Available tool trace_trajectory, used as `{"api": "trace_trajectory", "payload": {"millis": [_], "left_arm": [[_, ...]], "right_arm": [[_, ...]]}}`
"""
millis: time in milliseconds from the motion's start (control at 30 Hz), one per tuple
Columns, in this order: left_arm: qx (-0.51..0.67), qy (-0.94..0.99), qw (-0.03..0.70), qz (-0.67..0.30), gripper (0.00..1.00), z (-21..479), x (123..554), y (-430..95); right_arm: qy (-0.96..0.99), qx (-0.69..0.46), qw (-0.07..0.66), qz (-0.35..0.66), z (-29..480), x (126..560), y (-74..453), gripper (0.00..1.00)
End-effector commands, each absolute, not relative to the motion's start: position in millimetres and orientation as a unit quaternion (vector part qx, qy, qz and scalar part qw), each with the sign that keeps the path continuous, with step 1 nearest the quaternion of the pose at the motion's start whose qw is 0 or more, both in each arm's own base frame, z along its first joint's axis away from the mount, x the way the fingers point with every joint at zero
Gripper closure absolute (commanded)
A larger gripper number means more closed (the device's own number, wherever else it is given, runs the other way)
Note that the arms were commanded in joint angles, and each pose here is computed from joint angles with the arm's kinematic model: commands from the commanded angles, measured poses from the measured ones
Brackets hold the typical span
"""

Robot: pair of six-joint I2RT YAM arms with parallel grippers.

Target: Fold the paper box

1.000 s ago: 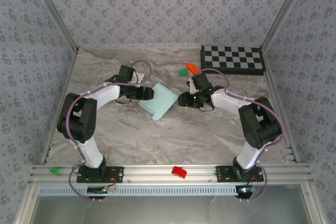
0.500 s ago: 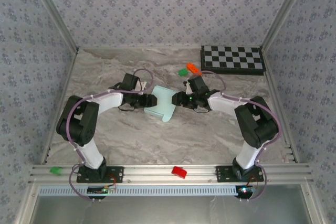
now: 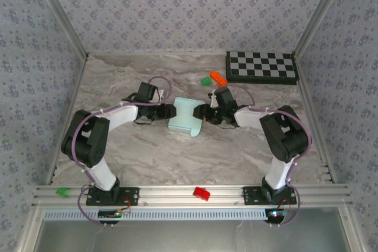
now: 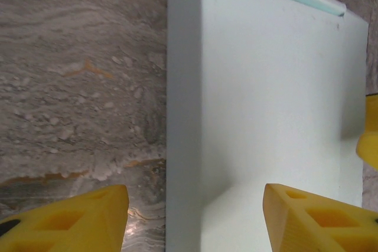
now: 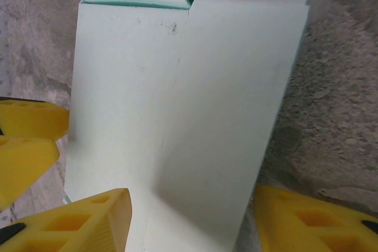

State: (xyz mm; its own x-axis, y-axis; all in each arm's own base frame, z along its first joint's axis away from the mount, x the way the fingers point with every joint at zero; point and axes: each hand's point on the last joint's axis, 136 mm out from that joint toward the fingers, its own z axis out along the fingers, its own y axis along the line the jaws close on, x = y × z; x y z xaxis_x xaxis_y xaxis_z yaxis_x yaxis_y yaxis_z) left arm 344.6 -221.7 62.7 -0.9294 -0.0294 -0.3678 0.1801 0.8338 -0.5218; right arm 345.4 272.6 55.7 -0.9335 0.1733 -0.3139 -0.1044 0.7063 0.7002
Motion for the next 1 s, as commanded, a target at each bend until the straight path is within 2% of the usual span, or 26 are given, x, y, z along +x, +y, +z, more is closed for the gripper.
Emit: {"api": "trace_trajectory", "payload": {"millis": [0,367,700,967], "left_arm": [[0.042,0.934,0.194,-0.296,0.4,72.4,358.8,-228.1],[0.046,0.93,0.177,-0.318,0.56,65.9,362.1,-239.4],[0.045,0.928,0.167,-0.331,0.57,62.1,361.3,-243.8],[0.039,0.92,0.167,-0.352,0.56,62.5,360.5,-249.4]], "right_arm": [[0.889,0.027,0.181,0.421,57.8,347.9,278.8,0.44],[0.878,0.017,0.181,0.442,59.1,349.6,286.4,0.5],[0.866,0.0,0.172,0.47,63.2,350.6,301.6,0.52],[0.862,-0.024,0.213,0.46,93.2,352.2,304.2,0.53]]}}
